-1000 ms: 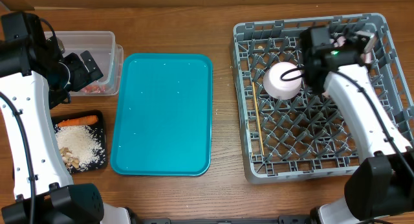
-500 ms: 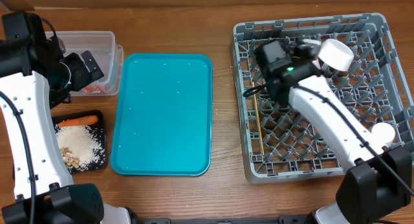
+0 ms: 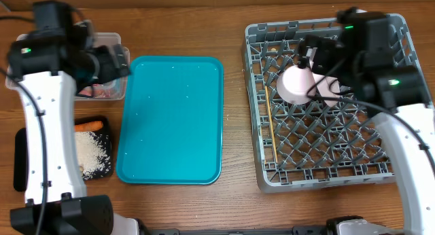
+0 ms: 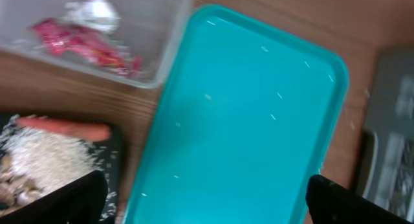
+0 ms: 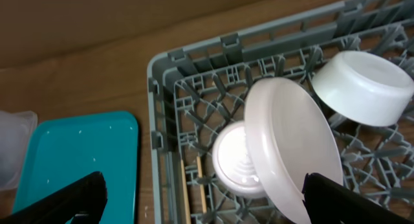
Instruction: Sort waste into correct bins and load items into the dishwasher
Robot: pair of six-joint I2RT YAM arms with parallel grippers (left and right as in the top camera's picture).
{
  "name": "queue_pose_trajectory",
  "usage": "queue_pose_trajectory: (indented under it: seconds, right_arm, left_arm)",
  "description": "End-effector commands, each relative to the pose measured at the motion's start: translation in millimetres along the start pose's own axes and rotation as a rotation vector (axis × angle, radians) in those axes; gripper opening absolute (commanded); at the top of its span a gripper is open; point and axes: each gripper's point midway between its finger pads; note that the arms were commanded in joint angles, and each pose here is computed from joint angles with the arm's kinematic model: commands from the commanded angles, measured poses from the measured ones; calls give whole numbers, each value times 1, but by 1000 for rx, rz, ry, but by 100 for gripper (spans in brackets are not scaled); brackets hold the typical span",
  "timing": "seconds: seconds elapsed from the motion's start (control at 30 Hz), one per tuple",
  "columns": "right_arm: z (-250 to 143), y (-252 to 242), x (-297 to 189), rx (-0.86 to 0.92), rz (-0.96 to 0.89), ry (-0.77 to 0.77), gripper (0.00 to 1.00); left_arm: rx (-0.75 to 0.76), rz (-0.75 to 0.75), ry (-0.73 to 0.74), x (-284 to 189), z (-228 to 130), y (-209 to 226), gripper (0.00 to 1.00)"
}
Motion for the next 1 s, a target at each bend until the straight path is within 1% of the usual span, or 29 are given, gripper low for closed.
queue_pose_trajectory:
  seconds: [0.0,0.07,0.13,0.2,0.27,0.37,0.4,0.43,0.47,0.5,0.57,0.6,0.63,0.8,0.87,0.93,0.97]
  right_arm:
    - [-23,-16,2,7,80,103,100]
    - [-45,-46,-4,109,-14,187,100]
    - [-62,-62,-11,141,-87,251,100]
    - [-76,-67,-18,143,-124,292,100]
    - [-85,-67,-26,138,-138,281,100]
    - [-95,-64,-40,125,-142,178,100]
    - [-101,-62,-47,115,-143,105,100]
    - [-103,-61,-51,109,-143,64,100]
    - [-111,-59,-59,101,-145,-8,100]
    - [-120,-56,-71,88,-146,-105,100]
    - [-130,-53,-82,81,-146,-163,100]
    - [-134,-52,-85,81,-146,-164,100]
    - [-147,-50,-91,83,-145,-148,100]
    - [-174,-48,-94,94,-145,-58,100]
    - [-181,-48,-94,99,-144,-27,100]
    - [-183,-48,-93,99,-145,-21,100]
    - [-183,-48,-94,99,-145,-22,100]
  left_arm:
    - [165,38,104,-2,-34,-9,100]
    - [155,102,188,-5,-55,3,100]
    - [145,133,255,-6,-72,13,100]
    - [143,143,281,-6,-84,20,100]
    - [147,133,259,-6,-93,24,100]
    - [167,70,121,-11,-104,30,100]
    - [178,18,3,-17,-105,29,100]
    - [187,-30,-106,-24,-104,28,100]
    - [185,-89,-239,-36,-106,28,100]
    - [187,-167,-405,-54,-112,30,100]
    - [192,-241,-553,-74,-119,31,100]
    - [195,-261,-595,-82,-123,32,100]
    - [197,-275,-628,-90,-135,38,100]
    - [196,-267,-612,-97,-171,58,100]
    - [192,-241,-554,-89,-187,67,100]
    - [184,-196,-463,-75,-205,79,100]
    - [185,-196,-464,-76,-204,78,100]
Point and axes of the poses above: each gripper's point midway between its finger pads, its own x axis out along the fingers, its own y axis along the line the jaws close on, z = x × y, and after that the axes turned 14 degrees about -x, right-handed
